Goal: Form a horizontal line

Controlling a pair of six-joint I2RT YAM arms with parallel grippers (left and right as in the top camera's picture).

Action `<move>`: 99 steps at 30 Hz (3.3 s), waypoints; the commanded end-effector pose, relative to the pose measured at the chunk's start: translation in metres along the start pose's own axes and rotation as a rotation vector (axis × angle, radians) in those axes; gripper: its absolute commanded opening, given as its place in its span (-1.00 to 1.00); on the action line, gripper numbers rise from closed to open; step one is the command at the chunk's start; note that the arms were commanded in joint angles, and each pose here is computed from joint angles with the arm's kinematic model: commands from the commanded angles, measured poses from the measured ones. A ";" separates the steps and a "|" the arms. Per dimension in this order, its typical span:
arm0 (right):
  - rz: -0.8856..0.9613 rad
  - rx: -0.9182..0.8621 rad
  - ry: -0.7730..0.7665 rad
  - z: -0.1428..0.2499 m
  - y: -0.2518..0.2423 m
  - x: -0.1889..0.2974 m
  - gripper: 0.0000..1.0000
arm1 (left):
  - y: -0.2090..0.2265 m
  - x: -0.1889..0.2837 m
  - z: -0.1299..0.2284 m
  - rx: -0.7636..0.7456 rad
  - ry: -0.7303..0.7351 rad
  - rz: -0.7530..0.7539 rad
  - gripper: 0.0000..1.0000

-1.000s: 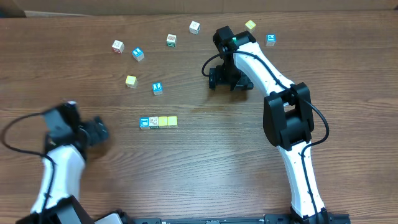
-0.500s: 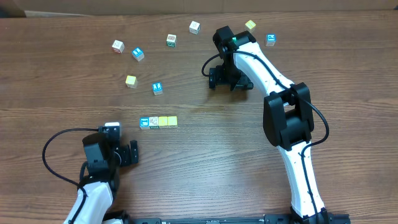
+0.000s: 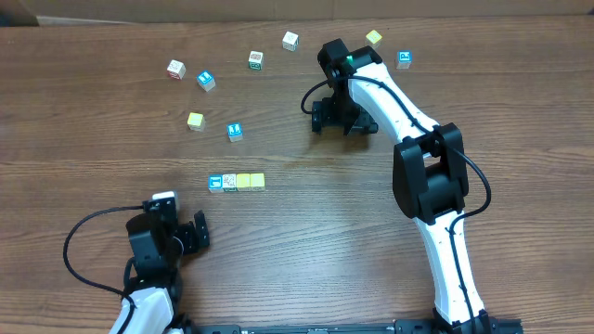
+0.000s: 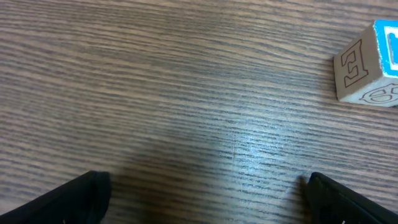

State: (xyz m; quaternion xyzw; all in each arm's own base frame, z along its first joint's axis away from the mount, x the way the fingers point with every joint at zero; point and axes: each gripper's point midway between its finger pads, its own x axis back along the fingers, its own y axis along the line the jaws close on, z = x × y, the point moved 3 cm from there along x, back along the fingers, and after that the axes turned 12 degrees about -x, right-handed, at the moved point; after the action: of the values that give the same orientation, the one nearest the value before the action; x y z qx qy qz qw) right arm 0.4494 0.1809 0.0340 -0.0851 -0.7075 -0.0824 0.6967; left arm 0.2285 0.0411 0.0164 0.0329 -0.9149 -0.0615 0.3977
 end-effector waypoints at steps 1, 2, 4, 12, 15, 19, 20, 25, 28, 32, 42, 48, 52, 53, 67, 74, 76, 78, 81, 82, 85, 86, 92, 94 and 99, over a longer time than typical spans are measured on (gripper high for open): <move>0.003 -0.006 -0.030 -0.003 -0.002 0.011 1.00 | -0.006 0.002 0.046 0.032 0.127 0.001 0.99; 0.003 -0.006 -0.031 -0.003 -0.002 0.012 1.00 | -0.007 0.003 0.048 0.031 0.123 0.000 0.99; 0.003 -0.006 -0.031 -0.003 -0.002 0.012 1.00 | -0.006 0.004 0.046 0.030 0.113 -0.002 0.99; 0.003 -0.006 -0.031 -0.003 -0.002 0.012 1.00 | -0.003 0.013 0.031 0.030 0.040 -0.018 0.99; 0.003 -0.006 -0.031 -0.003 -0.002 0.012 1.00 | -0.003 0.016 0.029 0.029 0.025 -0.022 0.99; 0.003 -0.006 -0.030 -0.003 -0.002 0.011 1.00 | -0.004 0.020 0.032 0.029 0.037 -0.019 0.99; 0.003 -0.006 -0.030 -0.003 -0.002 0.011 1.00 | -0.004 0.021 0.033 0.029 0.038 -0.019 0.99; 0.003 -0.006 -0.031 -0.003 -0.002 0.012 1.00 | -0.002 0.022 0.030 0.024 0.021 -0.027 0.99; 0.003 -0.006 -0.031 -0.003 -0.002 0.012 1.00 | -0.003 0.023 0.031 0.024 0.027 -0.025 0.99; 0.003 -0.006 -0.031 -0.003 -0.002 0.012 1.00 | 0.000 0.027 0.020 0.024 -0.032 -0.037 0.99; 0.003 -0.006 -0.031 -0.003 -0.002 0.012 1.00 | 0.005 0.052 -0.029 0.016 -0.305 -0.068 0.99; 0.003 -0.006 -0.031 -0.003 -0.002 0.011 1.00 | -0.006 0.068 -0.051 -0.049 -0.440 -0.043 0.99; 0.003 -0.006 -0.031 -0.003 -0.002 0.012 1.00 | -0.015 0.086 -0.069 -0.098 -0.565 -0.032 0.99; 0.003 -0.006 -0.031 -0.003 -0.002 0.012 1.00 | -0.017 0.092 -0.074 -0.130 -0.600 -0.034 0.99; 0.003 -0.006 -0.031 -0.003 -0.002 0.012 1.00 | -0.020 0.115 -0.090 -0.213 -0.740 -0.065 0.99; 0.003 -0.006 -0.031 -0.003 -0.002 0.012 1.00 | -0.021 0.116 -0.091 -0.223 -0.746 -0.063 0.99; 0.003 -0.006 -0.031 -0.003 -0.002 0.012 1.00 | -0.021 0.116 -0.091 -0.223 -0.746 -0.062 0.99; 0.003 -0.006 -0.031 -0.003 -0.002 0.012 1.00 | -0.021 0.116 -0.091 -0.223 -0.745 -0.062 0.99; 0.003 -0.006 -0.031 -0.003 -0.002 0.012 1.00 | -0.021 0.116 -0.090 -0.223 -0.745 -0.062 0.99; 0.003 -0.006 -0.030 -0.003 -0.002 0.011 1.00 | -0.021 0.116 -0.090 -0.223 -0.744 -0.063 0.99; 0.003 -0.006 -0.031 -0.003 -0.002 0.012 1.00 | -0.021 0.116 -0.090 -0.223 -0.744 -0.063 0.99; 0.003 -0.006 -0.030 -0.003 -0.002 0.011 1.00 | -0.021 0.116 -0.090 -0.223 -0.745 -0.062 0.99; 0.003 -0.006 -0.030 -0.003 -0.002 0.011 1.00 | -0.021 0.116 -0.090 -0.223 -0.744 -0.063 0.99; 0.003 -0.006 -0.030 -0.003 -0.002 0.011 1.00 | -0.021 0.116 -0.090 -0.223 -0.744 -0.063 0.99; 0.003 -0.006 -0.030 -0.003 -0.002 0.011 1.00 | -0.021 0.116 -0.090 -0.223 -0.744 -0.063 0.99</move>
State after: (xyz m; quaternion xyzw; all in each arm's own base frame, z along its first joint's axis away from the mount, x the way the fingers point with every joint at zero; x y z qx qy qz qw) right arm 0.4495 0.1809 0.0340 -0.0852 -0.7077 -0.0824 0.6965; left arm 0.2164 -0.0003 0.1578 -0.0088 -0.9843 -0.1708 0.0427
